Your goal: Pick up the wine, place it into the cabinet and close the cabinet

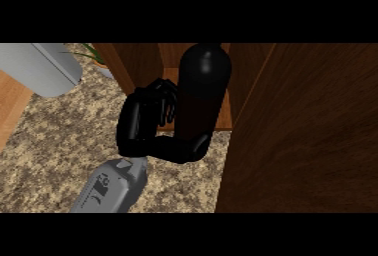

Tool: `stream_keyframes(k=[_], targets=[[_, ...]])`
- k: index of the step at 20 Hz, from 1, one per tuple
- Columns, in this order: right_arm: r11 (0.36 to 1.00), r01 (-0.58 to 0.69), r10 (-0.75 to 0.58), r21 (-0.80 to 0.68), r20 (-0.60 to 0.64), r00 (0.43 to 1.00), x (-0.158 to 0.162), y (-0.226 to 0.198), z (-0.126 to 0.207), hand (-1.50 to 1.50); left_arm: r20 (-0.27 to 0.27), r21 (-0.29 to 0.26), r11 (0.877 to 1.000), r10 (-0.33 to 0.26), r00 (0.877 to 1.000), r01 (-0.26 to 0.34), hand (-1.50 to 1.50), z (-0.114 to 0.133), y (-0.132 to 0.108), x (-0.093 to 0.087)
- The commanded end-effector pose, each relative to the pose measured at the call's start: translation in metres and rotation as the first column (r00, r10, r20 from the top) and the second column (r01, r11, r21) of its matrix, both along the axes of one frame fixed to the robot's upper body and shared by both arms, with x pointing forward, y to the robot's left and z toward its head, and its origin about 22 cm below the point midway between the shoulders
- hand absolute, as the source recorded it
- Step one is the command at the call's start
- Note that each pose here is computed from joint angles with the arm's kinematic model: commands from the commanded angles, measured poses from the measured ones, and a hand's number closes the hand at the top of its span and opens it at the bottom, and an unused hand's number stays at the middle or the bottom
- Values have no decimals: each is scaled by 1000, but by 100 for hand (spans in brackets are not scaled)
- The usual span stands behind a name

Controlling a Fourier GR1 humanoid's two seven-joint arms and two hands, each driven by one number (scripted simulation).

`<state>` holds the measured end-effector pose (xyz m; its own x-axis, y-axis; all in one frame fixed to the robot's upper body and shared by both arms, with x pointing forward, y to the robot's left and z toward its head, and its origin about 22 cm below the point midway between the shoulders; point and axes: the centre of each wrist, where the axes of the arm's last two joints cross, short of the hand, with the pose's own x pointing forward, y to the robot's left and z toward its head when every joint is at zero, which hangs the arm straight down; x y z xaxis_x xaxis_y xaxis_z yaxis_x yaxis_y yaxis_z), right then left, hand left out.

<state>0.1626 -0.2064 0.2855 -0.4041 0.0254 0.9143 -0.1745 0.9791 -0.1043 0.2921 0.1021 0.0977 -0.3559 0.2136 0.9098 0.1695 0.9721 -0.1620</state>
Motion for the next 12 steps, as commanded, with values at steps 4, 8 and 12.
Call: stream_keyframes(k=[4,8,12], targets=[[998,-61,61,14,9,998,-17,-3,-11,-150,-55,-11,998,63,996,-64,150,26,-17,24],[997,-82,82,2,-1,997,-20,-13,6,-150,-53,16,998,68,996,-67,150,27,-22,47],[997,-74,73,10,17,997,-20,-13,-2,-150,-2,112,988,112,994,-111,150,9,-17,55]])
